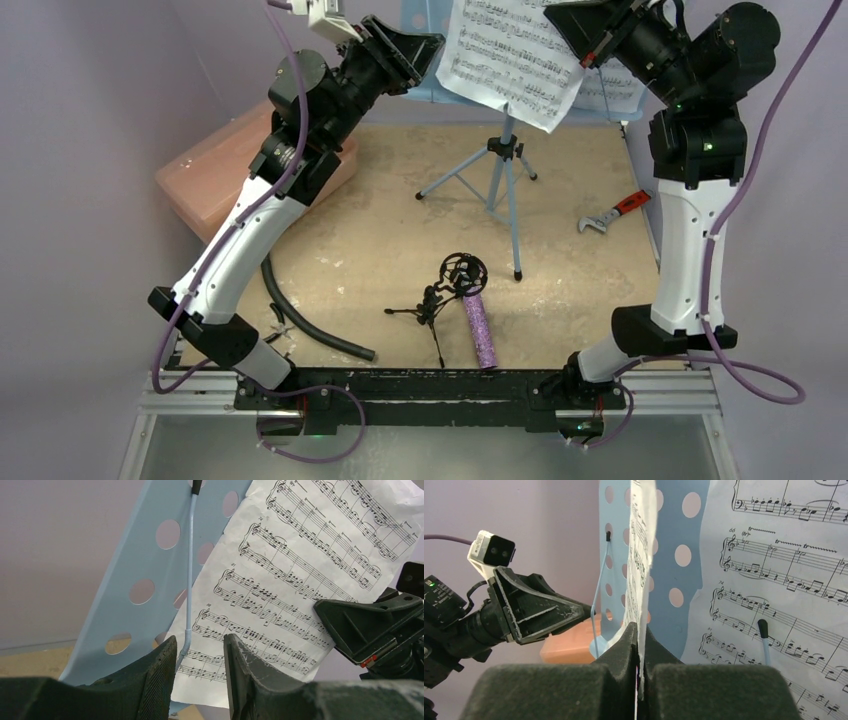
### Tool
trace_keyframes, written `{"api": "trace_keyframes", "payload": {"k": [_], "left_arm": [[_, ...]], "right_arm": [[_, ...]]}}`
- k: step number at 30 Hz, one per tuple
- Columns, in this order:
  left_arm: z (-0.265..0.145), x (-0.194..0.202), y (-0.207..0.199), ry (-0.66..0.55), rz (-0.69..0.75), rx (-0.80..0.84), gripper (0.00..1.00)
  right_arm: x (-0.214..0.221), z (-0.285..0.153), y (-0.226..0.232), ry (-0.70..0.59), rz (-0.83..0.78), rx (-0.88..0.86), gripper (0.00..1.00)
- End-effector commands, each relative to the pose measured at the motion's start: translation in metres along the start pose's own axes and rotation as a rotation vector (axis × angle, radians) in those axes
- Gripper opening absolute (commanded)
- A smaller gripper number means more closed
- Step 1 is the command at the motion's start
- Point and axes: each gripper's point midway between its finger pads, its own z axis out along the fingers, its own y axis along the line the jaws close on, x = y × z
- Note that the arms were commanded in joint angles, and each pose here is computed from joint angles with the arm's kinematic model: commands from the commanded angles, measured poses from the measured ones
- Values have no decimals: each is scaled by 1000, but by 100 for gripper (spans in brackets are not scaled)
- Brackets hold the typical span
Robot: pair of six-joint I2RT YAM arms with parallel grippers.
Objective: Set up the instrument practice props
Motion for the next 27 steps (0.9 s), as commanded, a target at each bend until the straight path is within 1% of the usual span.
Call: {"api": "trace_keyframes", "payload": {"k": [1, 6, 12, 21, 23, 24, 27], "left_arm": [[-1, -30, -25, -88, -14, 66, 37], [3, -28, -25, -85, -22, 75, 32], [1, -28, -23, -81, -22, 61, 24], [0, -31, -25, -97, -17, 66, 8], [0, -32, -26, -101, -14, 73, 1], [0, -33, -27, -104, -10, 78, 0], [-1, -34, -30, -106, 4, 92, 0]], "right_arm": [[-32, -5, 24, -86, -99, -80, 0], [-29, 0, 23, -84, -97, -100, 0], [-26, 5, 19, -80, -99, -107, 0], [-21, 15, 10, -79, -80, -119, 0], [-20, 16, 8, -82, -78, -114, 0], [-21, 16, 7, -83, -81, -111, 0], [-20, 19, 4, -82, -80, -106, 0]]}}
